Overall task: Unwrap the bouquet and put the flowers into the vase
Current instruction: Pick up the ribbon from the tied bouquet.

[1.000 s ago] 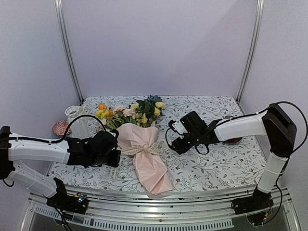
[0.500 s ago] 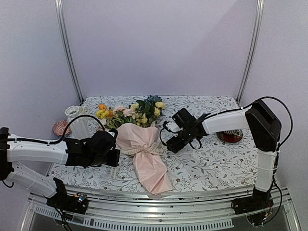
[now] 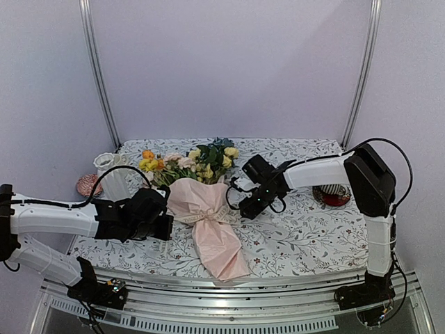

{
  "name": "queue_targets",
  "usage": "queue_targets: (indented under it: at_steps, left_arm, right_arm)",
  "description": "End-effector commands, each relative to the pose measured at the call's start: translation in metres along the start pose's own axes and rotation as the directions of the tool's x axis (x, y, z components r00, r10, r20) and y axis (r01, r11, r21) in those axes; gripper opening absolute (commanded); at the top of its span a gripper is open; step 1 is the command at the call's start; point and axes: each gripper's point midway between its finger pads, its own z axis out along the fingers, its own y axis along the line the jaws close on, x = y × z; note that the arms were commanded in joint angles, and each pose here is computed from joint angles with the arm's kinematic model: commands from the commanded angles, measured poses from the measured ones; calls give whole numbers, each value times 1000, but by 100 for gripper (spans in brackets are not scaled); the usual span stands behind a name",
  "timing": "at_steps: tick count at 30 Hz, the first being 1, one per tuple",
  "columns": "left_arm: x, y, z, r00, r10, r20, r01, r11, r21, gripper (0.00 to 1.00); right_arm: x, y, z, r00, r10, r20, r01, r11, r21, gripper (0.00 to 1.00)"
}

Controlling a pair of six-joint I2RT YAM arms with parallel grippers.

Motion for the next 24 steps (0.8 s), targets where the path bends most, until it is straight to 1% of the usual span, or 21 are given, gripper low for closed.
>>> queue_targets:
  at_steps: [1,4,6,9,10,12,15,18,20,24]
  left_arm:
    - [-5,0,2,1000,-9,18,9,1000,6,0]
    - [-5,1,2,1000,-9,19,9,1000,4,0]
    - [-5,2,2,1000,-7,18,7,1000,2,0]
    - [-5,4,2,1000,-14,19,14,1000,0,0]
    - [-4,4,2,1000,-13,18,13,1000,0,0]
    - [-3,5,2,1000,-15,18,15,1000,-2,0]
    - [-3,5,2,1000,-17,17,17,1000,-1,0]
    - [-3,5,1,1000,-18,19,18,1000,0,0]
    - [-4,6,0,1000,-17,20,17,1000,-2,0]
    - [-7,8,-3,1000,-11,26,11,1000,-14,0]
  right_arm:
    - [29,1,16,990,1,-138,-3,1000,-14,51]
    - [37,2,19,984,-3,-180,0,1000,-19,43]
    - [43,4,21,978,-8,-206,2,999,-32,34]
    - [47,3,19,975,-8,-220,2,1000,-27,9]
    - [46,3,17,977,-6,-215,2,1000,-22,5]
    - [40,-1,11,983,-2,-186,1,1000,-1,4]
    - [19,-10,-7,995,22,-94,-17,999,51,3]
    - [4,-30,-29,998,64,-5,-63,988,143,3]
    - [-4,-39,-45,994,95,59,-104,980,168,3]
    - [-16,-49,-77,973,141,185,-173,970,171,3]
